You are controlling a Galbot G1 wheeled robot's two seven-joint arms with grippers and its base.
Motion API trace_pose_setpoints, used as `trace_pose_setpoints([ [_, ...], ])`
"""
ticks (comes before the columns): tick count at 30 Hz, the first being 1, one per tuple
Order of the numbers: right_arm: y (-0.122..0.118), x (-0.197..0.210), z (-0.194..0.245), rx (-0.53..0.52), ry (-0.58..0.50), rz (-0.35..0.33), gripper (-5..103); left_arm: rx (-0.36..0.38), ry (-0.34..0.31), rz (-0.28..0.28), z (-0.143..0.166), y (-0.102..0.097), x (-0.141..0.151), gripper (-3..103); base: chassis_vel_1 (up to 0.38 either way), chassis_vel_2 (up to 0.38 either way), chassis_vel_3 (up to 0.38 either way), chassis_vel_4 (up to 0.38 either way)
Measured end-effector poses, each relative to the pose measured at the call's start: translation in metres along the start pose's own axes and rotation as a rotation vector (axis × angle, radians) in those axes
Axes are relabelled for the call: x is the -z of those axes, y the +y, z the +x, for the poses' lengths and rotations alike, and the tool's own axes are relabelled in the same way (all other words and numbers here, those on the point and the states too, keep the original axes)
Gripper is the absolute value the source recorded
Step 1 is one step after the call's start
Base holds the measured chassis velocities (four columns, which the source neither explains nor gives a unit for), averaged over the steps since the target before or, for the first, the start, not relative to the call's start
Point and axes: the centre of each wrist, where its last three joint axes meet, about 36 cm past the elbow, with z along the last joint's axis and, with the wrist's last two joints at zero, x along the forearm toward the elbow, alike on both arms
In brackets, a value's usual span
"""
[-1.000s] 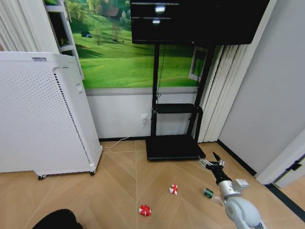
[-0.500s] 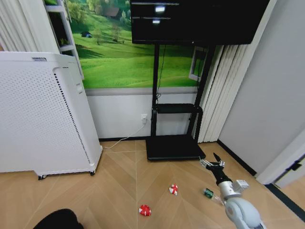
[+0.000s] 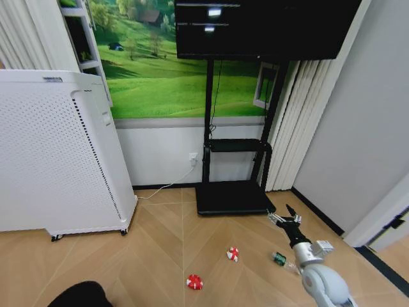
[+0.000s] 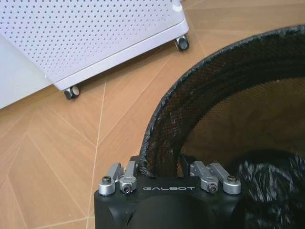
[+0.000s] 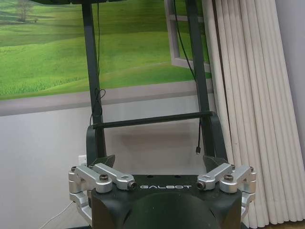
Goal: Pick up the trash bin and place the garbage on the floor into it.
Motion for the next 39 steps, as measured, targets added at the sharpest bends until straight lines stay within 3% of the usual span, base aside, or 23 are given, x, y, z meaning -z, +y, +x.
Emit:
trace_pose_setpoints([
  [5,0.0,0.0,0.0,-0.001,0.0,0.0,100,0.002,-0.004,0.001,-0.001,0.001,0.001,34,0.0,0.0,0.0,0.0],
  [14,0.0,-0.001,0.001,-0.001,-0.001,0.001,100,0.013,-0.025,0.008,-0.003,0.004,0.007,33,0.0,0.0,0.0,0.0],
  [17,0.001,-0.001,0.001,-0.002,-0.001,0.001,100,0.033,-0.053,0.021,-0.004,0.009,0.015,28,0.0,0.0,0.0,0.0],
  [21,0.001,-0.002,0.001,-0.003,-0.001,0.003,100,0.063,-0.124,0.036,-0.001,0.014,0.035,18,0.0,0.0,0.0,0.0],
  [22,0.0,-0.003,0.001,-0.005,0.002,0.003,100,0.078,-0.171,0.045,0.0,0.014,0.048,10,0.0,0.0,0.0,0.0],
  [23,0.0,-0.003,0.001,-0.005,0.002,0.003,100,0.078,-0.171,0.045,0.0,0.014,0.048,10,0.0,0.0,0.0,0.0],
  [25,-0.001,-0.005,0.002,-0.008,0.003,0.005,100,0.104,-0.252,0.082,0.002,0.014,0.072,4,0.0,0.0,0.0,0.0],
  [39,-0.001,-0.007,0.006,-0.014,0.004,0.014,100,0.101,-0.481,0.136,0.031,0.006,0.145,3,0.0,0.0,0.0,0.0],
])
